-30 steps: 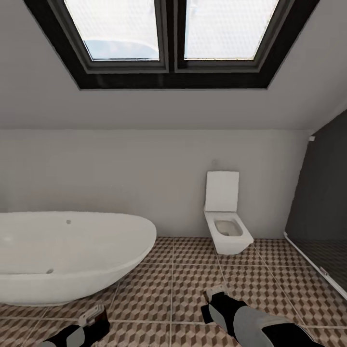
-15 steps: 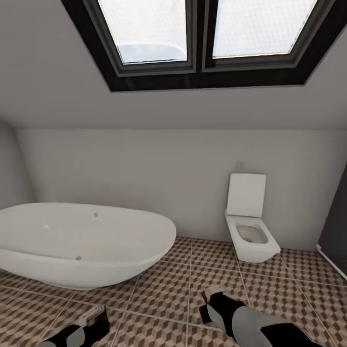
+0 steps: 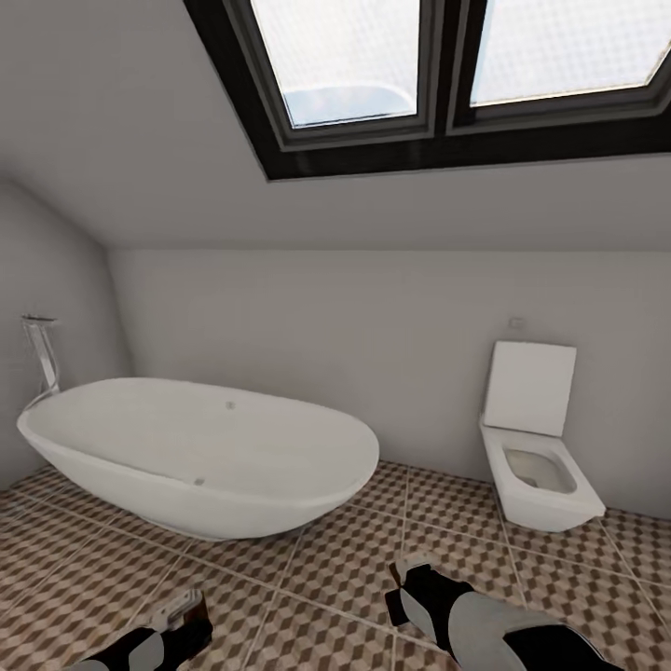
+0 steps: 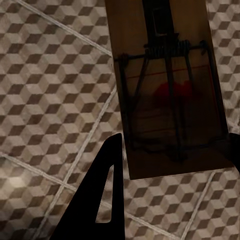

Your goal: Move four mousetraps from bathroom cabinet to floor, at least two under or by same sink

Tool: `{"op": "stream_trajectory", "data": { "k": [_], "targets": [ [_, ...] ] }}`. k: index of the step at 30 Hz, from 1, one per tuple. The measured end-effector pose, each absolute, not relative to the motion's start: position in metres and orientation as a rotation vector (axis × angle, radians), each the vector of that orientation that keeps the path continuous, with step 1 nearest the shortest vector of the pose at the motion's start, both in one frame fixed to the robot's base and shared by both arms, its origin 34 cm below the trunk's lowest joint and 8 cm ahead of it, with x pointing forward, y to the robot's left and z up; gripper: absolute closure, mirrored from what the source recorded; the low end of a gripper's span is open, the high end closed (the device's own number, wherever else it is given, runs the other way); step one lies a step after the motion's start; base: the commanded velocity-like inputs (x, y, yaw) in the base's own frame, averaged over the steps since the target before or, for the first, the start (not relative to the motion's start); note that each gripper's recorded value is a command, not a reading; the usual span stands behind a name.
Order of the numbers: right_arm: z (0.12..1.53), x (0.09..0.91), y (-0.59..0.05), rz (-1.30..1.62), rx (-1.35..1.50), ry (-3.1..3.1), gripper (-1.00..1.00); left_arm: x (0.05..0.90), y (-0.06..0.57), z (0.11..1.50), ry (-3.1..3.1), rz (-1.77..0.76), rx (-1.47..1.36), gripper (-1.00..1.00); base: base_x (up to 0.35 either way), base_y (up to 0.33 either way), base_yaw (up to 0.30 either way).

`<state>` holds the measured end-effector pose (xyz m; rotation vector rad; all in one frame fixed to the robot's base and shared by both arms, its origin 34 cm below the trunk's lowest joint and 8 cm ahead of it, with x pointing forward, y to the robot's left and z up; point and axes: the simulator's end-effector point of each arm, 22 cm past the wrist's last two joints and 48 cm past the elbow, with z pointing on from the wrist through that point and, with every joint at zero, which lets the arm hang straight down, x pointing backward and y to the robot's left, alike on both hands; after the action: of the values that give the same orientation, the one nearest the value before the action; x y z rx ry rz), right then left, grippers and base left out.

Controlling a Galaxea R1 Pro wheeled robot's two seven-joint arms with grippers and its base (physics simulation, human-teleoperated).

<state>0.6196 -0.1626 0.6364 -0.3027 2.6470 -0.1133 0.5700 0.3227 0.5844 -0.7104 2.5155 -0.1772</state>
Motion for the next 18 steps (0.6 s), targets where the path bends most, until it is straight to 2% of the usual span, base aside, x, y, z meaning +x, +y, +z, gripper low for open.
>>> {"op": "stream_trajectory", "data": {
  "k": [18],
  "targets": [
    [0.6363,0.6195,-0.1626,-0.113,-0.303,2.648,1.0,0.5703,0.3227,0.5846,2.515,-0.178,-0.711,1.0,0.0,0.0,0.3]
  ]
}}
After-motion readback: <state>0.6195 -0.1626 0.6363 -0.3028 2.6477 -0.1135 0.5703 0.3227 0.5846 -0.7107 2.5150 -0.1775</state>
